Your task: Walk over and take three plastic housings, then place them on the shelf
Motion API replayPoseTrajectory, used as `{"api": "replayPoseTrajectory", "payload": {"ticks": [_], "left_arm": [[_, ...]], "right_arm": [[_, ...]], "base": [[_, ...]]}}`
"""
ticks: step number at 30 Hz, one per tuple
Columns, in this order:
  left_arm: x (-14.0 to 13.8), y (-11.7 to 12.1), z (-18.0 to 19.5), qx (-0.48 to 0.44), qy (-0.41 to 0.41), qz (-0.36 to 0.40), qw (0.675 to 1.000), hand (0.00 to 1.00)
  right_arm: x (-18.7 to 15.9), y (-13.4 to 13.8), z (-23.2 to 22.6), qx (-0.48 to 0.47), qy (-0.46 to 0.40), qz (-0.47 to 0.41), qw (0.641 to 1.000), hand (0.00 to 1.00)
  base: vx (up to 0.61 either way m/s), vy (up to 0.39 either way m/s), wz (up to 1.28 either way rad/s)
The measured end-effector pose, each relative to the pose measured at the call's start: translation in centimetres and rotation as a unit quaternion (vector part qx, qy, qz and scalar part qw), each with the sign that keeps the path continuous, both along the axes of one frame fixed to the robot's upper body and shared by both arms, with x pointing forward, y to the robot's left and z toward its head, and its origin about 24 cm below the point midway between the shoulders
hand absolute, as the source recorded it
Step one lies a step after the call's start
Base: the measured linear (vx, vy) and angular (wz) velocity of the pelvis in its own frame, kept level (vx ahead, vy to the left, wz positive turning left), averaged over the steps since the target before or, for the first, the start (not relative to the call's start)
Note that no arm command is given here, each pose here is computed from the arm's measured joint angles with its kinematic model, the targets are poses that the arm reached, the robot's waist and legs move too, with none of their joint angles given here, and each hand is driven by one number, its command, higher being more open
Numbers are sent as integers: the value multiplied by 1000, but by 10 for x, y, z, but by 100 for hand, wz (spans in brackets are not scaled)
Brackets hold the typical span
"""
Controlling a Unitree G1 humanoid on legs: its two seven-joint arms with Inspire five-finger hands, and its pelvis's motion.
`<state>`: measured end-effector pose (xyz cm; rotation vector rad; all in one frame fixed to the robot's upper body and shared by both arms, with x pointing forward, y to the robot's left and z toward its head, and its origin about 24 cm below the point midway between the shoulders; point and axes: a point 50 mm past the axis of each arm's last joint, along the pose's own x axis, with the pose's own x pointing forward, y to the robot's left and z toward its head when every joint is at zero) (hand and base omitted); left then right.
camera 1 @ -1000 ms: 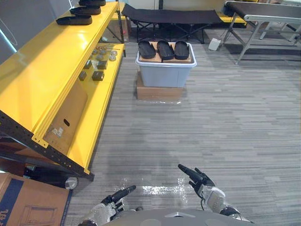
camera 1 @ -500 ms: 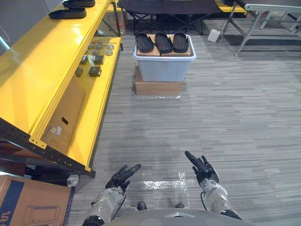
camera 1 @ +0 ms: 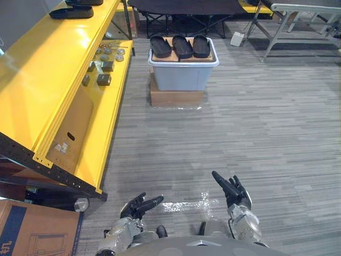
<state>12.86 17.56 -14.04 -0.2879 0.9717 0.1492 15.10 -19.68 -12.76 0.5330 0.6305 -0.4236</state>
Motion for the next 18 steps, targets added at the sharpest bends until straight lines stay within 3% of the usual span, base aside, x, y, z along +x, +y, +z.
{"api": "replayPoseTrajectory", "payload": {"ticks": [5, 10, 18], "left_arm": [[3, 3, 3, 12, -8, -12, 1000, 100], [3, -3, 3, 9, -12, -26, 1000, 100], [9, -8, 5, -39, -32, 71, 996, 100]], "right_arm": [[-8, 6, -1, -7, 4, 19, 1000, 100], [-23, 2, -4, -11, 18, 16, 1000, 100], [-17, -11, -3, -36, 18, 55, 998, 100]], "base": [[217, -20, 2], [320, -237, 23], [408, -250, 3]]}}
